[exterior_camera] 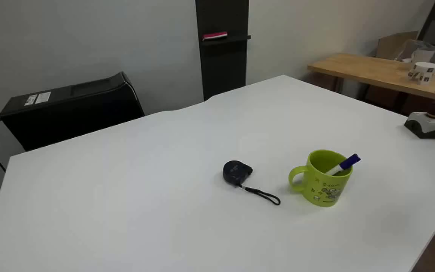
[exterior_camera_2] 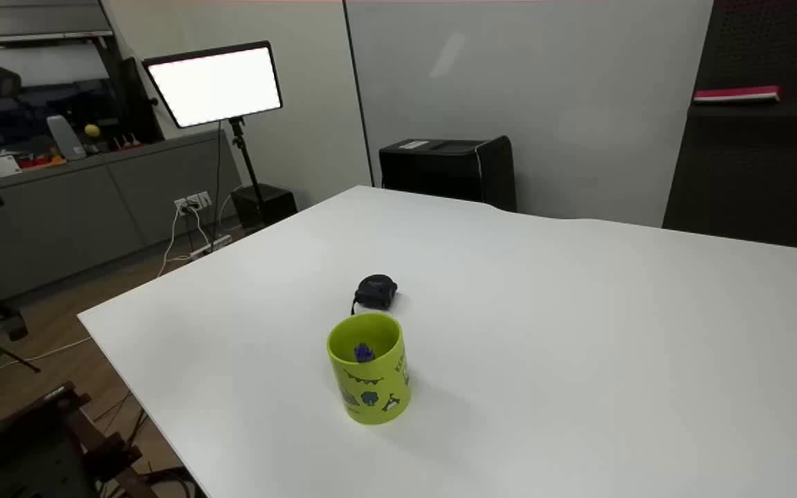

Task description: Pick the marker from the cup and put it on the table

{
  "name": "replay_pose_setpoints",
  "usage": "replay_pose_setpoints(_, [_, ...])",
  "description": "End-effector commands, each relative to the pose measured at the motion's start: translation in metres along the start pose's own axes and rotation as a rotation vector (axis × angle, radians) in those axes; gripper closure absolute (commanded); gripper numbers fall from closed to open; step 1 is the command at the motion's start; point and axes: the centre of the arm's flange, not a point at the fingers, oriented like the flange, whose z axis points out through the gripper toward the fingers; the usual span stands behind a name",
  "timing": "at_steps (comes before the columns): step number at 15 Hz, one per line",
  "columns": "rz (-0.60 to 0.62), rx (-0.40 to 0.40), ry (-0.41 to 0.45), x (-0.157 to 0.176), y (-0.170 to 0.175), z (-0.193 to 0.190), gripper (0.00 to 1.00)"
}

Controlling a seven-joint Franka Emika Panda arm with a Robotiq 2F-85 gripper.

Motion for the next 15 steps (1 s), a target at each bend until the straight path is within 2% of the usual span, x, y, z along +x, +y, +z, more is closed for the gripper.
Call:
replay_pose_setpoints(1, [0.000, 0.000, 0.001, 0.000, 0.000, 0.000, 0.00])
replay_pose_setpoints(7, [0.000, 0.001, 0.004, 0.000, 0.000, -0.001, 0.00])
replay_pose_setpoints(11, [0.008, -0.053, -0.052, -0.010, 0.003, 0.035, 0.00])
replay_pose_setpoints(15, [0.018, -0.088, -0.149, -0.031, 0.012, 0.082, 0.00])
